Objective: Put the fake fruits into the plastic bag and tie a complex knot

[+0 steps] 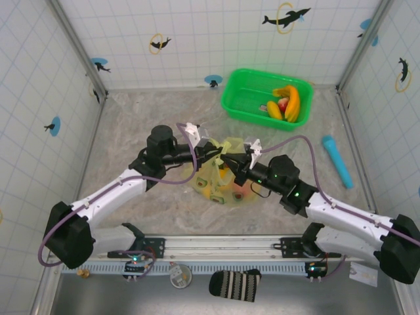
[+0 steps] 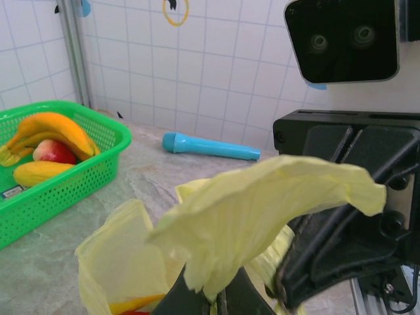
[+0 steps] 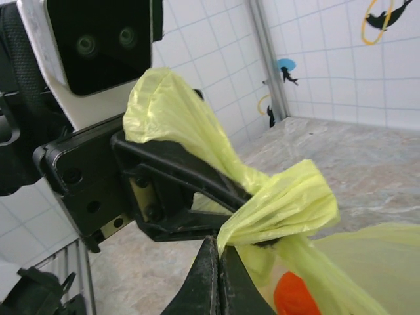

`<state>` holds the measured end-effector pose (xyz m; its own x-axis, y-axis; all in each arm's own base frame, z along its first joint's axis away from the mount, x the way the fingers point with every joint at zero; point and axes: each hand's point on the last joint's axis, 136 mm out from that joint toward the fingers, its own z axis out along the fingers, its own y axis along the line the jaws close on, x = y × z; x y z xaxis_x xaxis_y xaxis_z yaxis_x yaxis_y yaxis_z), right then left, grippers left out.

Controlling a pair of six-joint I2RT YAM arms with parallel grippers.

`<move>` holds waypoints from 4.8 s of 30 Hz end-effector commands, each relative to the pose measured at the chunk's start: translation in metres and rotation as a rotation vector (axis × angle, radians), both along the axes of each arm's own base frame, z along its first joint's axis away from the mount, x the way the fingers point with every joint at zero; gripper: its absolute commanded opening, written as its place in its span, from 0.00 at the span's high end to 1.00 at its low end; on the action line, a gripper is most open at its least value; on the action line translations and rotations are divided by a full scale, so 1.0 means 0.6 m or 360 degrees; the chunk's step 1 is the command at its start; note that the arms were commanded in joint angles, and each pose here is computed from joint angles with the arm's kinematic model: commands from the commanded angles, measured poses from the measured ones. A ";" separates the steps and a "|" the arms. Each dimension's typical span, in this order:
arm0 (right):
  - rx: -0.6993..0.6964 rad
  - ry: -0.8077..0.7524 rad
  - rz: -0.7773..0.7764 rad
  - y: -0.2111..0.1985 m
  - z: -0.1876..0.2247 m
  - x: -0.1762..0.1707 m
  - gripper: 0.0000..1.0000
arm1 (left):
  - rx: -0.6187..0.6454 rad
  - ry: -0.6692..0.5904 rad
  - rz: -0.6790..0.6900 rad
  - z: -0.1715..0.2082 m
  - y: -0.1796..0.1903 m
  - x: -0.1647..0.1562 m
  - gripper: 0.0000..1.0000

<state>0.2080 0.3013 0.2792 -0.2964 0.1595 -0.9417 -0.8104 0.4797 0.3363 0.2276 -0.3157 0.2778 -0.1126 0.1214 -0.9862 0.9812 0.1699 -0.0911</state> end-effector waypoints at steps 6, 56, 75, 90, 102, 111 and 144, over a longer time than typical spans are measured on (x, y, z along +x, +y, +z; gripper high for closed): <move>-0.0033 -0.0020 -0.0099 -0.017 -0.008 0.014 1.00 | -0.0040 0.0026 -0.0031 0.028 -0.005 -0.006 0.84; -0.0301 -0.0087 0.0033 0.011 -0.025 -0.005 0.82 | 0.0021 -0.0028 -0.0157 0.025 -0.017 -0.011 1.00; -0.0453 -0.0355 0.0657 -0.032 0.029 -0.017 0.47 | 0.0036 -0.0475 -0.0272 0.025 -0.013 -0.048 1.00; -0.0463 0.0099 0.1005 0.009 -0.013 -0.010 0.50 | 0.0023 -0.0496 -0.0296 0.028 -0.013 -0.053 1.00; -0.0487 0.0188 0.0974 0.033 -0.038 0.013 0.94 | 0.0011 -0.0466 -0.0297 0.031 -0.016 -0.054 1.00; -0.0914 -0.0136 0.0369 -0.011 -0.035 0.068 1.00 | 0.0032 -0.0436 -0.0146 0.035 -0.007 -0.037 1.00; -0.1129 -0.1007 0.0261 0.051 0.039 0.132 0.87 | -0.0101 -0.0336 0.0369 0.147 0.016 -0.004 1.00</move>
